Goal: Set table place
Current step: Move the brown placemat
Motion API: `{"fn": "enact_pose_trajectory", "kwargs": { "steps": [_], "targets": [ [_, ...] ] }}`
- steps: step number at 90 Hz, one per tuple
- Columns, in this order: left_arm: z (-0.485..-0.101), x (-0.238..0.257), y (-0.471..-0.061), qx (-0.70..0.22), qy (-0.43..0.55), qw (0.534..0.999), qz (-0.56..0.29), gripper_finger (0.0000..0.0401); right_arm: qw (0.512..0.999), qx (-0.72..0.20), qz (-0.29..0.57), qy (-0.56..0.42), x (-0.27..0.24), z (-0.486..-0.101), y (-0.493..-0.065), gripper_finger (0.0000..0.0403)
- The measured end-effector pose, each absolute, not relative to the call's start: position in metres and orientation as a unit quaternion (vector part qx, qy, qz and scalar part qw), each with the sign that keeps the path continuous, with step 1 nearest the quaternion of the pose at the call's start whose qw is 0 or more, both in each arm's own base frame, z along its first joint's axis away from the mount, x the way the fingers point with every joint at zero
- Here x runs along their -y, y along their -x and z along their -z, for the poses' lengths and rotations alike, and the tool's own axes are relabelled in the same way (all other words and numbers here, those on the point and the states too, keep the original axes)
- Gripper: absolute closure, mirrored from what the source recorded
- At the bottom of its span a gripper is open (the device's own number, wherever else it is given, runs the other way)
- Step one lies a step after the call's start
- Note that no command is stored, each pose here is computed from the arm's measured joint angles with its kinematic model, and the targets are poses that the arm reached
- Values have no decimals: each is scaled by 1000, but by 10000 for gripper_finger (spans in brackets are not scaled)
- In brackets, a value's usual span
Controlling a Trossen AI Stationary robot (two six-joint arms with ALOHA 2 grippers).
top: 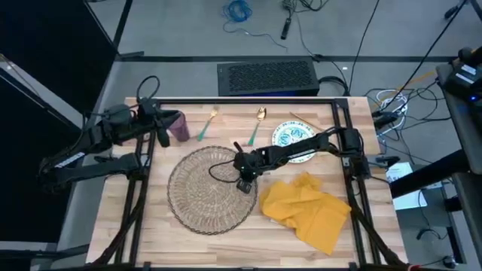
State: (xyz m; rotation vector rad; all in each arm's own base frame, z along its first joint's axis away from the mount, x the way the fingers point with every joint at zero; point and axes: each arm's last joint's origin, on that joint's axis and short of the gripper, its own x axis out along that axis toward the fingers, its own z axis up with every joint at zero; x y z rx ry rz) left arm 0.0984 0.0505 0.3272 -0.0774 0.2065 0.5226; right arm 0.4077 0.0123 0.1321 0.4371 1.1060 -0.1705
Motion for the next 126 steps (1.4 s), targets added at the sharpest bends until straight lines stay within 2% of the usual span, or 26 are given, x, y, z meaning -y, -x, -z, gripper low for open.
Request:
{"fn": "enact_pose_trajectory", "kwargs": {
  "steps": [43, 72, 102, 116, 126],
  "targets": [
    [-327, -51, -98, -104, 31, 960, -257, 343, 753, -620, 61, -211, -65, -138, -378, 403],
    [-327, -50, -99, -103, 36, 964, -242, 343, 720, -647, 52, -244, -101, -137, -367, 403],
    [-327, -49, -99, -98, 59, 968, -225, 343, 683, -693, 70, -221, -119, -136, -349, 403],
    [-327, -49, -99, -98, 60, 967, -225, 343, 683, -696, 65, -212, -122, -136, -347, 403],
    [-327, -49, -99, -100, 60, 967, -225, 343, 701, -679, 52, -214, -119, -142, -350, 402]
  ]
}}
